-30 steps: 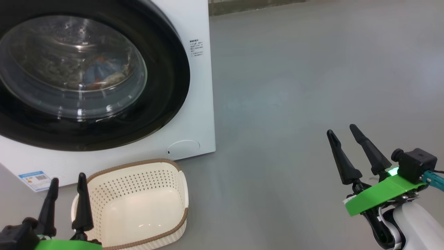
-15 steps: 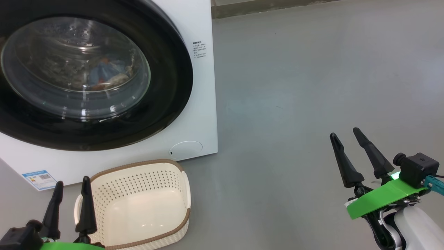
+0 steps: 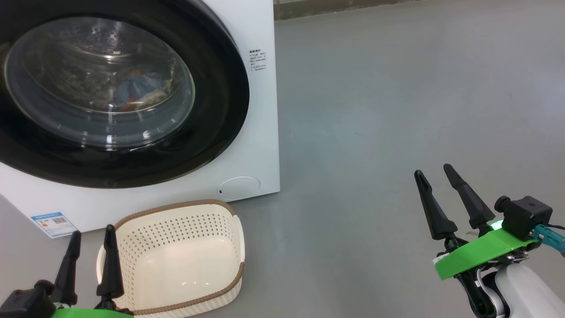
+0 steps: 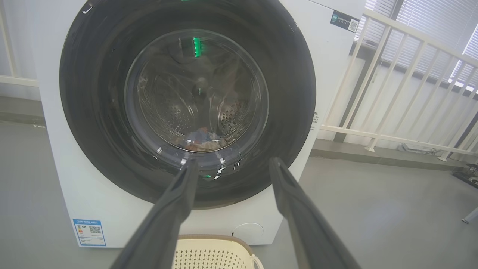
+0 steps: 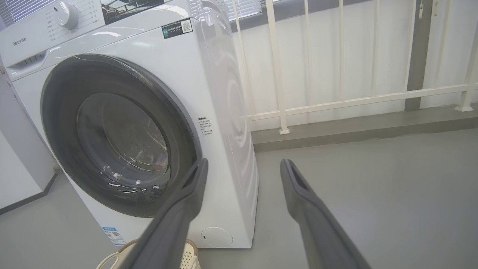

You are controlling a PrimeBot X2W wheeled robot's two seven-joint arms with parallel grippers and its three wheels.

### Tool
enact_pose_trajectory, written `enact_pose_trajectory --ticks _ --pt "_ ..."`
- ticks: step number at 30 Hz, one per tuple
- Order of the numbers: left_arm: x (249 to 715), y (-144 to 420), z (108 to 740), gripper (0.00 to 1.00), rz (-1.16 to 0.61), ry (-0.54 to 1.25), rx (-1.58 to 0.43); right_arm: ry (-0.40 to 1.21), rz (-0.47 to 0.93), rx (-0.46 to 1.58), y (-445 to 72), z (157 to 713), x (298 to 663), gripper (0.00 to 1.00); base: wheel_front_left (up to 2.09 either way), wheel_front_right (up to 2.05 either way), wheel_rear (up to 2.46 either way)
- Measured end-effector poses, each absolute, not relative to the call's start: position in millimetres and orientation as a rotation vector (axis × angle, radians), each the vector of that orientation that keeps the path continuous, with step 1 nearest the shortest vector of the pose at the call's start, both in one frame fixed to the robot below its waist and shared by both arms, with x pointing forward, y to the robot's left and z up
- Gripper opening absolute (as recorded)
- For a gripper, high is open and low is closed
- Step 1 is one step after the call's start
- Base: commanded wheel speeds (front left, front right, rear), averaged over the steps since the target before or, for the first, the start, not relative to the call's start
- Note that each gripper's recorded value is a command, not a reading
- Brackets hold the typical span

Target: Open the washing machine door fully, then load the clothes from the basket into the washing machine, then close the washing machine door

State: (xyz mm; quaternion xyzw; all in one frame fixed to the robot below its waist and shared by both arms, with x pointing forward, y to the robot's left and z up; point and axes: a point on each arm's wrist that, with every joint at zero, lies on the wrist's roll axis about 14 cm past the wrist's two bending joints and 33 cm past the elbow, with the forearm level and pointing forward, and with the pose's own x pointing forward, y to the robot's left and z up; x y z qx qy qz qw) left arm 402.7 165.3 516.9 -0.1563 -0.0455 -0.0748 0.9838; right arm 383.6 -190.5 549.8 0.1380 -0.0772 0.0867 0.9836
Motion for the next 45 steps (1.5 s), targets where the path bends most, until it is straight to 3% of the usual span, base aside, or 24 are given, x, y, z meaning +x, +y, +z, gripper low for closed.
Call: enact_pose_trajectory --ticks 37,38,45 --pt "399 170 514 1.0 -0.128 -0.084 -0.336 -0.122 0.202 0.287 -177 539 381 1.0 0.0 0.0 0.0" --pt "399 170 513 0.0 -0.126 -0.081 -0.346 -0.12 0.202 0.288 -177 539 381 0.0 0.0 0.0 0.0" --pt "382 161 475 0.0 -0.101 0.034 -0.393 0.025 0.176 0.344 -165 488 360 0.0 0.0 0.0 0.0"
